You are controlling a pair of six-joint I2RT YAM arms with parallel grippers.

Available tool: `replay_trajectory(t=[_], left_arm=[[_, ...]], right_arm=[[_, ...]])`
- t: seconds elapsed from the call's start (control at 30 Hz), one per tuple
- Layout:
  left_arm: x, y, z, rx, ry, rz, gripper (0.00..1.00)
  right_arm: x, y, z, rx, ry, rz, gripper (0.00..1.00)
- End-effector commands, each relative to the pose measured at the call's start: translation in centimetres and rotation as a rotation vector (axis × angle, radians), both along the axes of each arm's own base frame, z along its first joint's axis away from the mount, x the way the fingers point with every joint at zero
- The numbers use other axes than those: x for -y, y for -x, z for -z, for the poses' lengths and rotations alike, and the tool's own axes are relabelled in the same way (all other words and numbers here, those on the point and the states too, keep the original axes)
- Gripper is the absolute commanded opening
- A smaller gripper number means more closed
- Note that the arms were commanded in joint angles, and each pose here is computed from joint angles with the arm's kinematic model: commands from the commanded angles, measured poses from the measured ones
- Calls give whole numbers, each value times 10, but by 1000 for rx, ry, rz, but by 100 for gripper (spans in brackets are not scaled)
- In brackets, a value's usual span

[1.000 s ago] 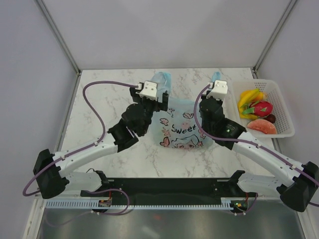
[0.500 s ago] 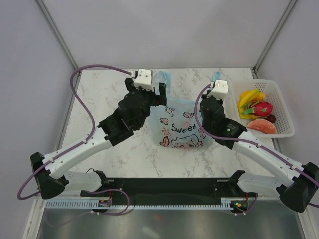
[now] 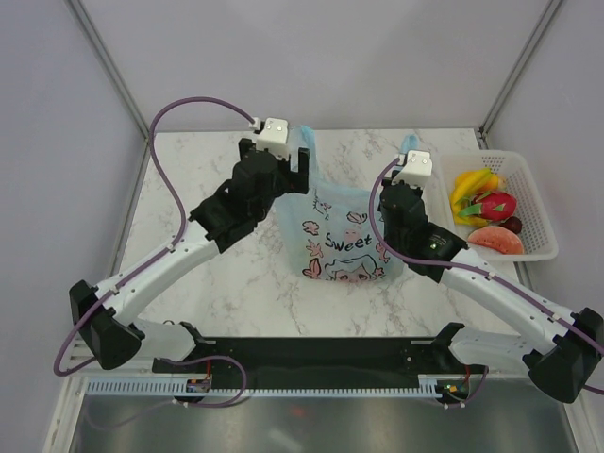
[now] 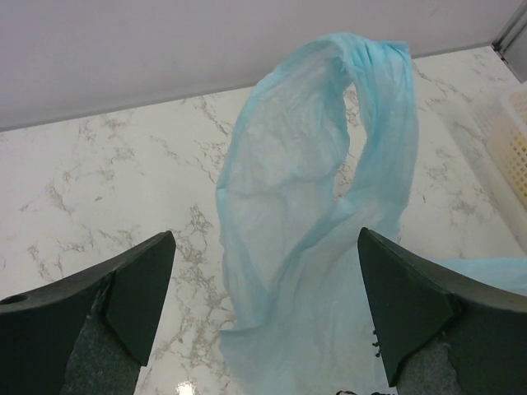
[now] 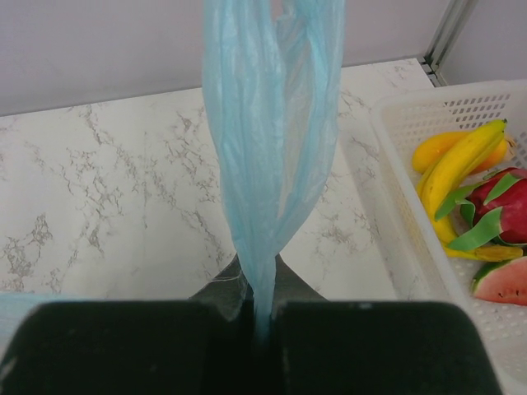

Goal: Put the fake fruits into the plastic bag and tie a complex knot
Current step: Adjust the plastic bag at the center of the board.

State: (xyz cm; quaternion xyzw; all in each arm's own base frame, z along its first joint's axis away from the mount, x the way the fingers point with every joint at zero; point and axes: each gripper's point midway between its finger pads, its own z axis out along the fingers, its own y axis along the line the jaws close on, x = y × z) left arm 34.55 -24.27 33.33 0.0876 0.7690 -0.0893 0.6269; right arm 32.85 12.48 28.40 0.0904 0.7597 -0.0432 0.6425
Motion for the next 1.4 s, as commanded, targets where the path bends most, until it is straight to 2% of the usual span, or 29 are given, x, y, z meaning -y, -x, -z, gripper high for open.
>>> replay_trajectory(t=[0.0,0.17,0.43,0.63,1.07,1.37], left_arm=[[7,4,-6,-28,95,111,100],[21,8,-6,-46,205,280,100],[44,22,-15,-51,333,421,100],[51,18,-8,-43,302,370,100],[48,-4,8,17,161,136,100],[45,-20,5,130,215,-12,100]], right_arm=[[0,-1,-21,53,-64,1,0],[-1,-1,-22,52,-68,-6,0],[-2,-2,-20,49,-66,-8,0],[-3,-2,-22,51,-69,-9,0],[-6,-3,-22,50,-78,-21,0],[-6,-3,-23,53,-84,-22,0]])
